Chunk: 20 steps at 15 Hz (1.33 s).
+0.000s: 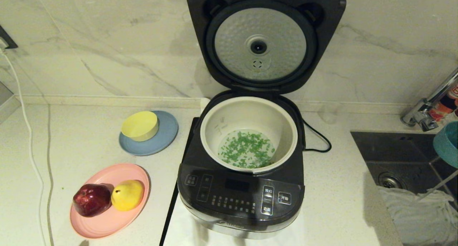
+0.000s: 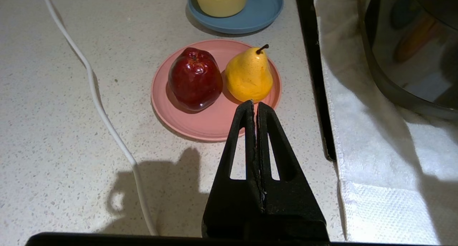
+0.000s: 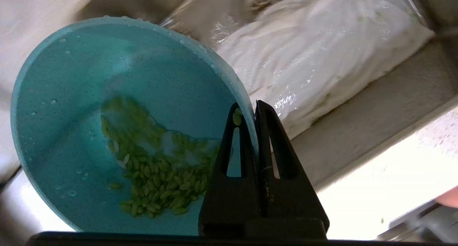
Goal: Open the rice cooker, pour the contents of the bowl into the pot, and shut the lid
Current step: Fill a bowl with water from the tap
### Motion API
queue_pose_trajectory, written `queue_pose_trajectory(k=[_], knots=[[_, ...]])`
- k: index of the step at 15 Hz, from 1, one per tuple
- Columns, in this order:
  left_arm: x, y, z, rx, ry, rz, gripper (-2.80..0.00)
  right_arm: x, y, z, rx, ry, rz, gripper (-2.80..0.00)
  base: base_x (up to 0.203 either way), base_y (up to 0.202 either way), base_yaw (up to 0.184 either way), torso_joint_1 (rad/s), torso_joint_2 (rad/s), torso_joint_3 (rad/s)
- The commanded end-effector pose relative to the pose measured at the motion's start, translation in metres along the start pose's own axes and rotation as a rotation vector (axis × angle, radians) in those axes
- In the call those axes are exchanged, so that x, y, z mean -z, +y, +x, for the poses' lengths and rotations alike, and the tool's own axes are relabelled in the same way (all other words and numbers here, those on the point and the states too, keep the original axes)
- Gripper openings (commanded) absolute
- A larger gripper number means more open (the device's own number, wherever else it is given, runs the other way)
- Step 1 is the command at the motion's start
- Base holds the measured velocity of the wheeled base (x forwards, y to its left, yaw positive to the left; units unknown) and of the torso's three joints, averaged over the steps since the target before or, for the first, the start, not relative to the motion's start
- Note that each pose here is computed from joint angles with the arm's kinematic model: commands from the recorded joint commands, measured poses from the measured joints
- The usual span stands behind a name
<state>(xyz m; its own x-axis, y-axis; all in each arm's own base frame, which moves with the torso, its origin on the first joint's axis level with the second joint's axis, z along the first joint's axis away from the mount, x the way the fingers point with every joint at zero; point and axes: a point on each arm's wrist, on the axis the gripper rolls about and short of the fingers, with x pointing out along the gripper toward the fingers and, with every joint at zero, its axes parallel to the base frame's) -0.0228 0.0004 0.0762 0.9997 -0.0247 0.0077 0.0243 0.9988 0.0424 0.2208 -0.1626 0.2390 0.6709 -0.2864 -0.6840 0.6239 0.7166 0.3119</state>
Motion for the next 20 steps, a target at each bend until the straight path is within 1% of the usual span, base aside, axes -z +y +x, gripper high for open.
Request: queue_pose_trajectory(k=[1,3,5,7,8,10,13,17,20], knots=[[0.003,0.000,0.001,0.000,0.008,0.001,-2.80,-0.003,-0.040,0.051,0.059,0.104,0.098,-2.80,0.000,0.000,0.000,0.000,0.00,0.000],[0.003,0.000,0.001,0.000,0.008,0.001,-2.80,-0.005,-0.066,0.074,0.069,0.130,0.153,-2.80,0.000,0.000,0.000,0.000,0.00,0.000],[0.003,0.000,0.001,0.000,0.008,0.001,-2.80,-0.008,-0.092,0.098,0.085,0.129,0.198,-2.80,0.000,0.000,0.000,0.000,0.00,0.000],[0.003,0.000,0.001,0.000,0.008,0.001,-2.80,-0.013,-0.112,0.118,0.100,0.118,0.226,-2.80,0.000,0.000,0.000,0.000,0.00,0.000],[0.003,0.000,0.001,0.000,0.008,0.001,-2.80,-0.017,-0.118,0.127,0.103,0.111,0.233,-2.80,0.000,0.000,0.000,0.000,0.00,0.000],[0.003,0.000,0.001,0.000,0.008,0.000,-2.80,-0.027,-0.125,0.142,0.101,0.091,0.238,-2.80,0.000,0.000,0.000,0.000,0.00,0.000],[0.003,0.000,0.001,0.000,0.008,0.001,-2.80,-0.035,-0.130,0.157,0.097,0.078,0.241,-2.80,0.000,0.000,0.000,0.000,0.00,0.000],[0.003,0.000,0.001,0.000,0.008,0.001,-2.80,-0.043,-0.133,0.168,0.072,0.059,0.248,-2.80,0.000,0.000,0.000,0.000,0.00,0.000],[0.003,0.000,0.001,0.000,0.008,0.001,-2.80,-0.044,-0.132,0.166,0.070,0.055,0.246,-2.80,0.000,0.000,0.000,0.000,0.00,0.000]])
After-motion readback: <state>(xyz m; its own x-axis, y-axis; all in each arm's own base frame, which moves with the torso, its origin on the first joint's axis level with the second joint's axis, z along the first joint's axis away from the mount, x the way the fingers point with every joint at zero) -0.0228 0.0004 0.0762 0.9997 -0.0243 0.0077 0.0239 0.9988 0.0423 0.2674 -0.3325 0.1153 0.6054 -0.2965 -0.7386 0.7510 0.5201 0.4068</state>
